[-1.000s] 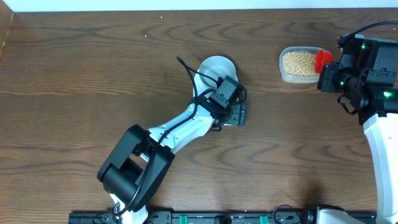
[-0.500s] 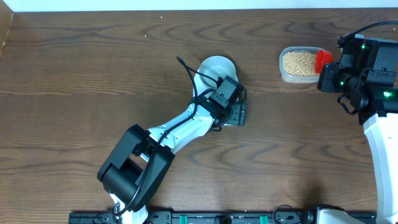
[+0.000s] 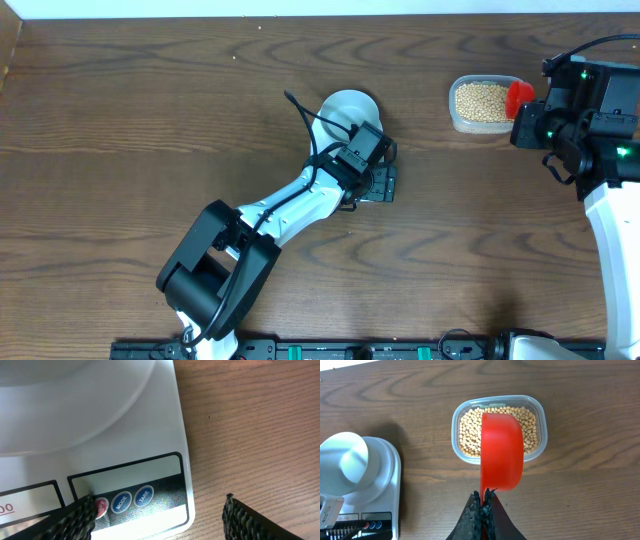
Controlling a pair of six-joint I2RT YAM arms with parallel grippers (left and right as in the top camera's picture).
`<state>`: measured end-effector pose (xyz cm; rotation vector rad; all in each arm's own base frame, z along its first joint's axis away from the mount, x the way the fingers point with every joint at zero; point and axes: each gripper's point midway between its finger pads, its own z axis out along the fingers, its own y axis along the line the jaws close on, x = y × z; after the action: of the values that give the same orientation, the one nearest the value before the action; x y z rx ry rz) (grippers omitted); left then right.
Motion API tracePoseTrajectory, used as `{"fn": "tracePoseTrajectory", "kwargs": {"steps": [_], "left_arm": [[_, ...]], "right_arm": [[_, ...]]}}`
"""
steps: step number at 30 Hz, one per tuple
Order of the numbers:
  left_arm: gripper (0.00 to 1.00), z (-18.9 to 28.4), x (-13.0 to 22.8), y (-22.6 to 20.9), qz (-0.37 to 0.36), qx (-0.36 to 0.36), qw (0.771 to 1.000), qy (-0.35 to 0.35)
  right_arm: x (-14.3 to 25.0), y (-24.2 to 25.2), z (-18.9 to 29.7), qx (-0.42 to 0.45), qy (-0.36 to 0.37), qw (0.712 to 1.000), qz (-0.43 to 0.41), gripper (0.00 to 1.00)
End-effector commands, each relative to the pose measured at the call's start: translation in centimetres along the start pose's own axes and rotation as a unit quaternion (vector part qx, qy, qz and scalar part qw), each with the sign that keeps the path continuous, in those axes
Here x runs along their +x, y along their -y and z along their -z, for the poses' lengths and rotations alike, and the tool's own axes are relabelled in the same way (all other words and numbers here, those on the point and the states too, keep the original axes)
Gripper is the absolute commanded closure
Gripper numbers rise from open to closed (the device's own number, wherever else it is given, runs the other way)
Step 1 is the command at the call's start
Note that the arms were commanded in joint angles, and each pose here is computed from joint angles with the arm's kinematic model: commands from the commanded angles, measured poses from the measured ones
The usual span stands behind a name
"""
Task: Scoop item into bowl and weigh 50g on scale
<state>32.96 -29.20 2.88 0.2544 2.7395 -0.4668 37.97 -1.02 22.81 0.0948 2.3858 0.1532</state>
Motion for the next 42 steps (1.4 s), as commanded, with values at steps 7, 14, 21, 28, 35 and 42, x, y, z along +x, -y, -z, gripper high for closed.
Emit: {"fn": "tracePoseTrajectory", "kwargs": {"steps": [7,14,21,28,35,42], "left_arm": [[0.18,-1.3,1.3,-0.5,-0.006,-0.002,1.000,-0.027],[0.18,-1.8,1.7,-0.7,-0.006,-0.006,0.999,-0.034],[0.18,-1.8,2.1,-0.1,-0.013,-0.003,0.999,-0.036],[0.18,-1.9,2.2,0.1,-0.015,-0.003,0.999,-0.037],[0.18,-2.5,2.6,-0.2,-0.015,-0.007,0.999,-0.045],[0.18,-2.7,2.6,-0.2,-0.014,-0.007,0.999,-0.044]], "right_arm": [[-0.7,0.3,0.3,0.006,0.007,1.000,-0.003,0.99],[-0.6,0.3,0.3,0.006,0.006,1.000,-0.003,0.99],[-0.6,0.3,0.3,0.006,0.006,1.000,-0.003,0.99],[-0.6,0.3,0.3,0.006,0.005,1.000,-0.003,0.99],[-0.5,0.3,0.3,0.006,0.003,1.000,-0.003,0.99],[-0.5,0.3,0.3,0.006,0.004,1.000,-0.003,0.99]]}}
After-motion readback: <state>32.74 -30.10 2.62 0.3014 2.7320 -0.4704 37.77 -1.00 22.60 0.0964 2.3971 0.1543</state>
